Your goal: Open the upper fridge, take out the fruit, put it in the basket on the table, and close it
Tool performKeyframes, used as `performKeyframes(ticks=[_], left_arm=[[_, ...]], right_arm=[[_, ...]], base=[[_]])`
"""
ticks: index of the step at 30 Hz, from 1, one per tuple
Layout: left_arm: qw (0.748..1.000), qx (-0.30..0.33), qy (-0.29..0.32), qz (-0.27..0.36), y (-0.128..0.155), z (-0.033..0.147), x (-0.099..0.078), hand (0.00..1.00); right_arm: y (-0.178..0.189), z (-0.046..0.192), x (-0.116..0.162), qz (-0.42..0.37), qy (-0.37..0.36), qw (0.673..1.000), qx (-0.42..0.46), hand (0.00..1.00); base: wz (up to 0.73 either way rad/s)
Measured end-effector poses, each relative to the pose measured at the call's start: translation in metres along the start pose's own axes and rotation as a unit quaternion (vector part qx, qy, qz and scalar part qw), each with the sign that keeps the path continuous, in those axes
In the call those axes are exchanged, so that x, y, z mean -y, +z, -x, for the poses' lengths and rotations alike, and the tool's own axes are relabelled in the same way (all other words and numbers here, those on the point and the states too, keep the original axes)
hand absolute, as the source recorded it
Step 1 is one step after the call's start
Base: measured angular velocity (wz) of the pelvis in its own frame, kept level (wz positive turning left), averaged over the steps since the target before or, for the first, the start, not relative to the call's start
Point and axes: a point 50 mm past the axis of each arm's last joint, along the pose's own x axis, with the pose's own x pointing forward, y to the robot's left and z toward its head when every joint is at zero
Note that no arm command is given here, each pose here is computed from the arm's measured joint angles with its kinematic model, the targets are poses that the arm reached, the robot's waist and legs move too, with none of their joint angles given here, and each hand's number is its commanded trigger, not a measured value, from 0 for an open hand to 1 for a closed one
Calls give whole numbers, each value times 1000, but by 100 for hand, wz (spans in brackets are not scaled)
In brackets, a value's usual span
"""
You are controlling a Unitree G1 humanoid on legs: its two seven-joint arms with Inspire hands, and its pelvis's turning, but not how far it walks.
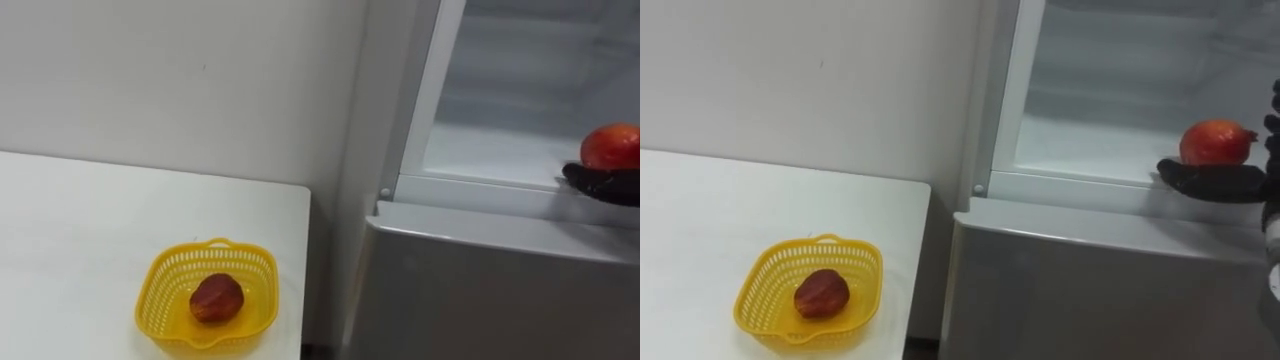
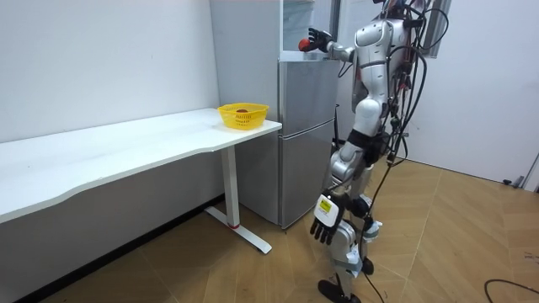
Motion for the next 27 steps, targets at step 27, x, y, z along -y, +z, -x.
performKeyframes(ticks=[27], left_arm=[[1000,-8,5,-16,-2,1,-6,0]], right_arm=[[-2,-18,11,-24,-30,999,-38,0]], base=[[1]])
